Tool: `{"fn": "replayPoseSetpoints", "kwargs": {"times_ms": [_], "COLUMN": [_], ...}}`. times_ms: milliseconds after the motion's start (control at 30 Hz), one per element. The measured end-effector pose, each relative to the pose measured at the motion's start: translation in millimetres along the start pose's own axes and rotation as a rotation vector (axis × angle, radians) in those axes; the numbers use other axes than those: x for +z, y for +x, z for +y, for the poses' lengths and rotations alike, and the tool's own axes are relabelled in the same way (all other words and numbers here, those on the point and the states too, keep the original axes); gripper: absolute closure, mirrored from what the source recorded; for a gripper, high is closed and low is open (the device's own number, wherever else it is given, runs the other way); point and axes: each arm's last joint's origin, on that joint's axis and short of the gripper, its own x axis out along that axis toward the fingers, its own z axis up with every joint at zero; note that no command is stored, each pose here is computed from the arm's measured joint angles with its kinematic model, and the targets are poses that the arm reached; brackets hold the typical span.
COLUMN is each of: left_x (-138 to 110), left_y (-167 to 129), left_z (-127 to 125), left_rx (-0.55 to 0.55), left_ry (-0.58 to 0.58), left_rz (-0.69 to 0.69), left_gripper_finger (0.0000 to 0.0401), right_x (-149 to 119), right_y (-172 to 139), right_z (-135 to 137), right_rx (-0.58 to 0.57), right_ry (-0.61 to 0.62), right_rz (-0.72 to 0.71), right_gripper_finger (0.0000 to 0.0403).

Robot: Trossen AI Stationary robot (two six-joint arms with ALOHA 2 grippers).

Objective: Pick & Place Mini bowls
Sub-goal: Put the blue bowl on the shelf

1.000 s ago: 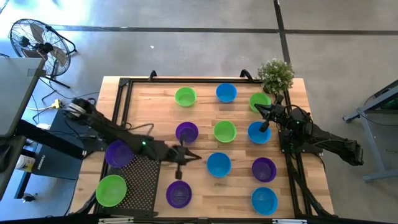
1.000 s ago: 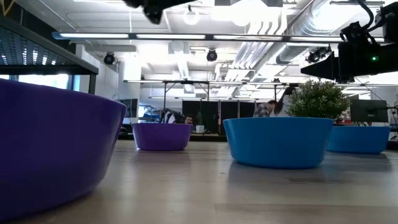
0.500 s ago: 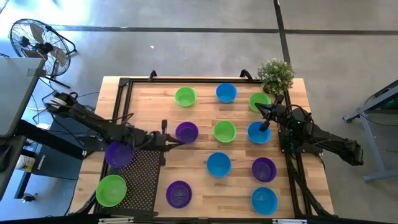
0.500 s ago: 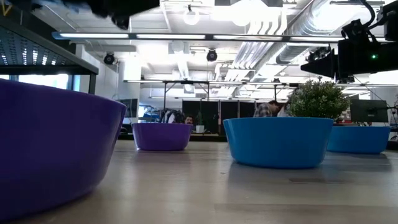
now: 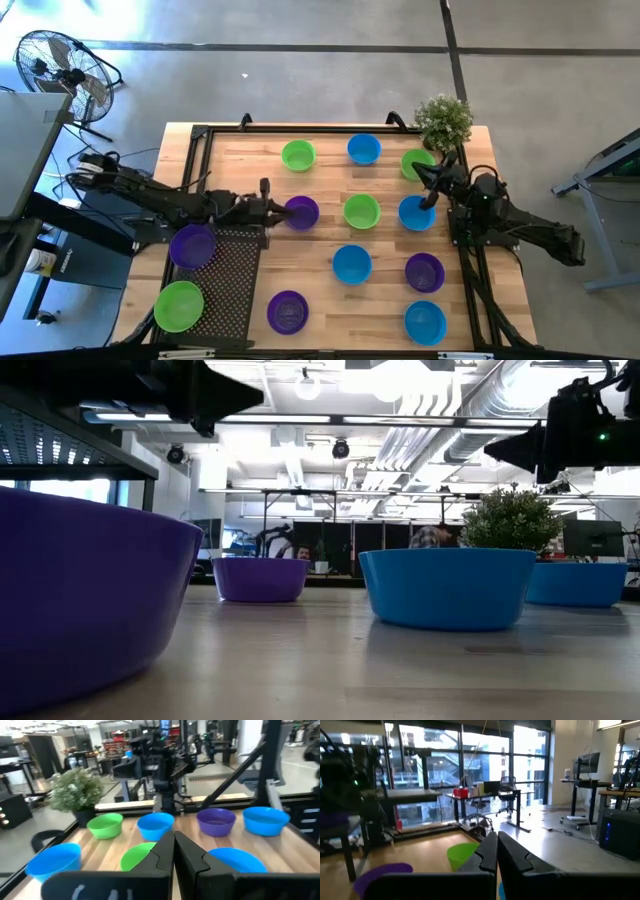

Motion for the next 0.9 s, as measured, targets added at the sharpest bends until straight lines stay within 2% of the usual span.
{"fn": "replayPoseSetpoints", "kwargs": {"times_ms": [100, 300, 367, 500, 633, 767, 900], "left_x": [-2, -3, -5, -8, -13, -13, -16], "left_y": [1, 1, 0, 0, 3, 3, 2], "left_z": [4, 6, 12, 24, 30, 29, 28], "left_rx": [0.016, 0.096, 0.122, 0.081, 0.056, 0.042, 0.016], "left_ry": [0.004, -0.007, -0.030, -0.096, -0.121, -0.121, -0.119], "left_rz": [0.021, 0.050, 0.054, 0.043, 0.065, 0.066, 0.093], "left_gripper_finger": [0.0400, 0.0400, 0.0401, 0.0401, 0.0401, 0.0401, 0.0401], "right_x": [-1, 14, 20, 26, 27, 25, 21], "right_y": [1, 17, 28, 58, 92, 126, 152], "right_z": [0, -2, -3, -3, -15, -34, -49], "right_rx": [0.001, -0.156, -0.218, -0.297, -0.422, -0.483, -0.543], "right_ry": [0.054, 0.129, 0.133, 0.139, 0.202, 0.287, 0.336], "right_rz": [0.017, 0.115, 0.176, 0.342, 0.533, 0.673, 0.758], "right_gripper_finger": [0.0402, 0.0403, 0.0403, 0.0402, 0.0400, 0.0375, 0.0322]}}
